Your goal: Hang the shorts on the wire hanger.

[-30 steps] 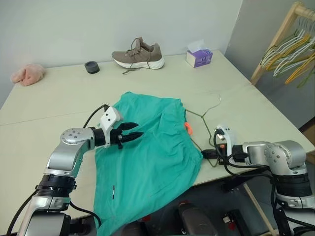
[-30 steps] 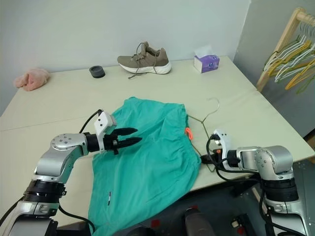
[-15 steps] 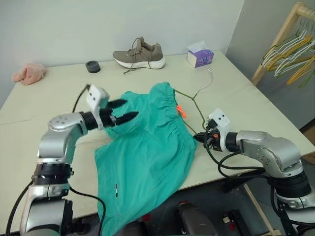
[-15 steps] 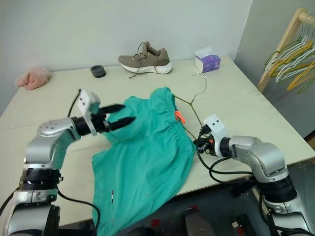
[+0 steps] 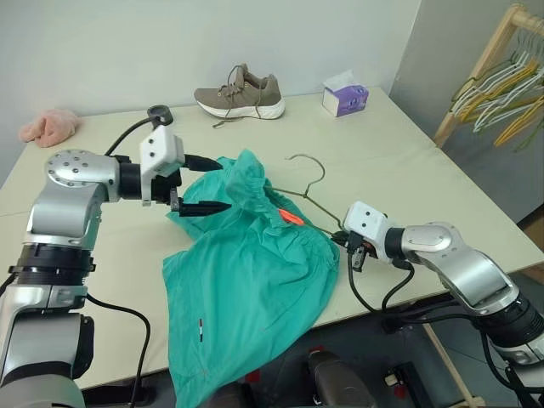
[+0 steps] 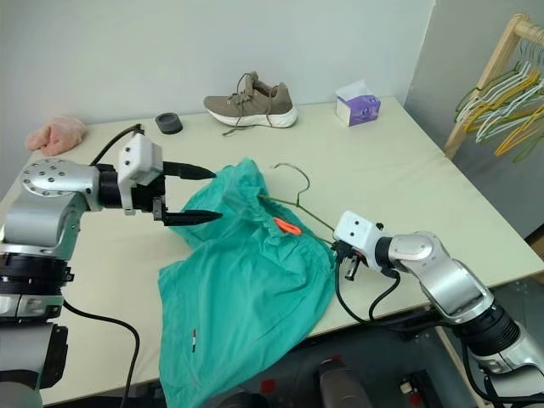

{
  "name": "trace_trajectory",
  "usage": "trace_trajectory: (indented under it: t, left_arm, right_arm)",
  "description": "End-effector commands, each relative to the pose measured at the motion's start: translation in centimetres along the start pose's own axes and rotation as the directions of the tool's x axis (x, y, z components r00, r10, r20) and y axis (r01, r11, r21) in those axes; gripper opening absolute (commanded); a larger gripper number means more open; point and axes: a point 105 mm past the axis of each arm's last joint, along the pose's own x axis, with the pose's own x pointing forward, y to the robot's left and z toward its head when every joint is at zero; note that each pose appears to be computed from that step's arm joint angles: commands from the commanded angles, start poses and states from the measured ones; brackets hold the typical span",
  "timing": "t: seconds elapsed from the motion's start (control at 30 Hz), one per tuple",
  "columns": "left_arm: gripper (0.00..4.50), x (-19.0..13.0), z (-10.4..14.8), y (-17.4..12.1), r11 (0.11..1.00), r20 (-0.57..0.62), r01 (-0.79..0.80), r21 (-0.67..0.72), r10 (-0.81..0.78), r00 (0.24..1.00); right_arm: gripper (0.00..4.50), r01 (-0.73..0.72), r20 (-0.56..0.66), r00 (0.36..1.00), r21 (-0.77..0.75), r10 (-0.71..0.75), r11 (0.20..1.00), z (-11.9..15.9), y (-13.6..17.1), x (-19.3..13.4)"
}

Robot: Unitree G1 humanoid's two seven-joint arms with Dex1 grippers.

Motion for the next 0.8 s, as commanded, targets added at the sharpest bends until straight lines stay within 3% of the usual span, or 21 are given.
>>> trace_trajectory:
  t: [0.03, 0.37, 0.47, 0.8]
  left_arm:
    - [4.48, 0.7, 0.2, -0.5, 0.995, -0.029, 0.058, 0.087, -0.055, 0.998]
    - [4.48, 2.3, -2.5, -2.4, 0.981, -0.11, 0.166, 0.099, -0.155, 0.982]
    - [3.95, 2.4, -2.6, -2.4, 0.982, -0.104, 0.166, 0.091, -0.156, 0.982]
    - [1.04, 3.0, -2.5, -3.0, 0.979, -0.085, 0.192, 0.069, -0.186, 0.979]
  right_arm:
    - [0.0, 0.012, 0.051, 0.999, -0.12, -0.006, 0.993, 2.0, -0.3, -0.5]
    - [0.0, 0.036, 0.109, 0.994, -0.248, -0.009, 0.968, 3.9, -0.8, -1.0]
    - [0.0, 0.038, 0.122, 0.993, -0.271, -0.005, 0.962, 4.3, -0.8, -1.1]
    - [0.0, 0.032, 0.162, 0.987, -0.304, 0.019, 0.952, 5.3, -0.3, -1.2]
